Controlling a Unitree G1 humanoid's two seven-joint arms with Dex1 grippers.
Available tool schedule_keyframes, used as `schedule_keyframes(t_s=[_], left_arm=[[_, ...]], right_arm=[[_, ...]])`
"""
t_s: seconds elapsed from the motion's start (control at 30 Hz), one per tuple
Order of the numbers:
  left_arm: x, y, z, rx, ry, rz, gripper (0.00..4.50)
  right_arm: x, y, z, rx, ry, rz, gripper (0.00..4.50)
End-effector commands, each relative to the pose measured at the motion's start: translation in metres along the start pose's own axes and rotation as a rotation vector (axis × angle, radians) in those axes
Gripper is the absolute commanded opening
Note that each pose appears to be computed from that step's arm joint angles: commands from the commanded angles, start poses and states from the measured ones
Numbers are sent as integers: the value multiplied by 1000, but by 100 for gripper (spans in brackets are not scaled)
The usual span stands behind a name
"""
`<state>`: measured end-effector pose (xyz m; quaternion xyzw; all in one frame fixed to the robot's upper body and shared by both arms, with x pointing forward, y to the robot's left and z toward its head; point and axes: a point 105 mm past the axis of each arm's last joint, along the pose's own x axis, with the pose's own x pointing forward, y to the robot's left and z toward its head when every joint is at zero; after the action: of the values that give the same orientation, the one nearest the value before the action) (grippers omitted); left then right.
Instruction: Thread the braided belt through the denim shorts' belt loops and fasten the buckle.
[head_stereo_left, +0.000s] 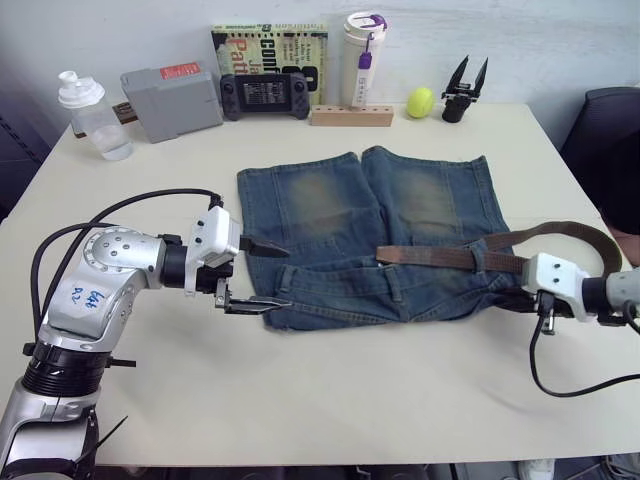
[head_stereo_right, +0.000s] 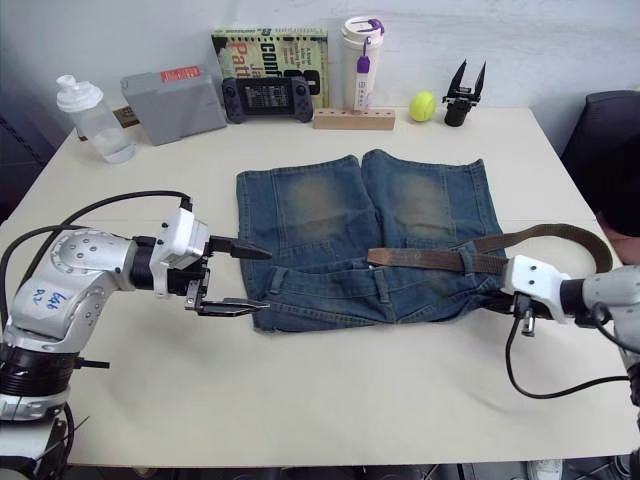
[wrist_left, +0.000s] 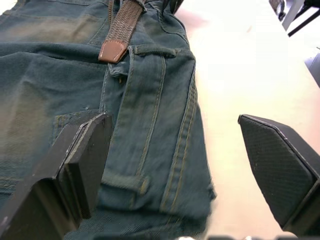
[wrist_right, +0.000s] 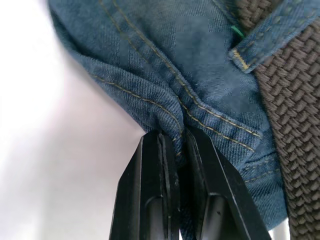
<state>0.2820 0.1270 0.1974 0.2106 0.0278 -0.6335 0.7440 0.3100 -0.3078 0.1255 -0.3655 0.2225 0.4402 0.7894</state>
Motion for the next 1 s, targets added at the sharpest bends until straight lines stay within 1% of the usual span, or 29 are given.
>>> schedule_keyframes(t_s=[0.03, 0.13, 0.17, 0.2, 0.23, 0.27, 0.33, 0.37, 0.47, 0.53, 0.57, 0.63, 0.67, 0.77, 0.83, 0.9, 1.0], left_arm=[[4, -5, 7, 19, -17, -10, 450], [3, -7, 5, 12, -5, -16, 450], [2, -7, 5, 12, -5, -13, 450], [2, -6, 5, 12, -6, -9, 450], [2, -6, 5, 12, -7, -6, 450], [1, -4, 6, 8, -13, 2, 450], [2, -3, 7, 5, -22, 11, 450], [3, -2, 7, 4, -25, 15, 450], [7, -1, 9, 4, -39, 23, 450], [10, 1, 15, 15, -72, 41, 450], [11, 3, 17, 21, -83, 52, 450], [12, 5, 20, 28, -97, 65, 450], [13, 5, 21, 30, -101, 69, 450], [14, 5, 20, 39, -85, 72, 450], [14, 3, 17, 40, -67, 61, 450], [14, 1, 14, 39, -43, 57, 450], [13, 2, 12, 29, -37, 72, 450]], right_arm=[[-14, -3, 13, 8, -38, 22, 222], [-27, -8, 28, 78, -90, 9, 372], [-37, -8, 31, 135, -109, 6, 416], [-46, -10, 36, 202, -144, -7, 448], [-52, -11, 40, 249, -169, -13, 448], [-59, -12, 49, 316, -241, -27, 448], [-63, -11, 68, 425, -394, -63, 448], [-59, -6, 77, 469, -452, -67, 448], [-39, 9, 94, 590, -559, -79, 448], [-21, 1, 84, 710, -570, -248, 448], [-14, -1, 81, 833, -620, -267, 448], [-2, 7, 86, 1009, -712, -200, 448], [1, 12, 90, 1054, -736, -171, 448], [13, 15, 106, 1300, -927, -89, 448], [16, 19, 112, 1415, -1000, -20, 448], [17, 21, 115, 1494, -1029, 10, 448], [22, 28, 116, 1566, -1004, 51, 448]])
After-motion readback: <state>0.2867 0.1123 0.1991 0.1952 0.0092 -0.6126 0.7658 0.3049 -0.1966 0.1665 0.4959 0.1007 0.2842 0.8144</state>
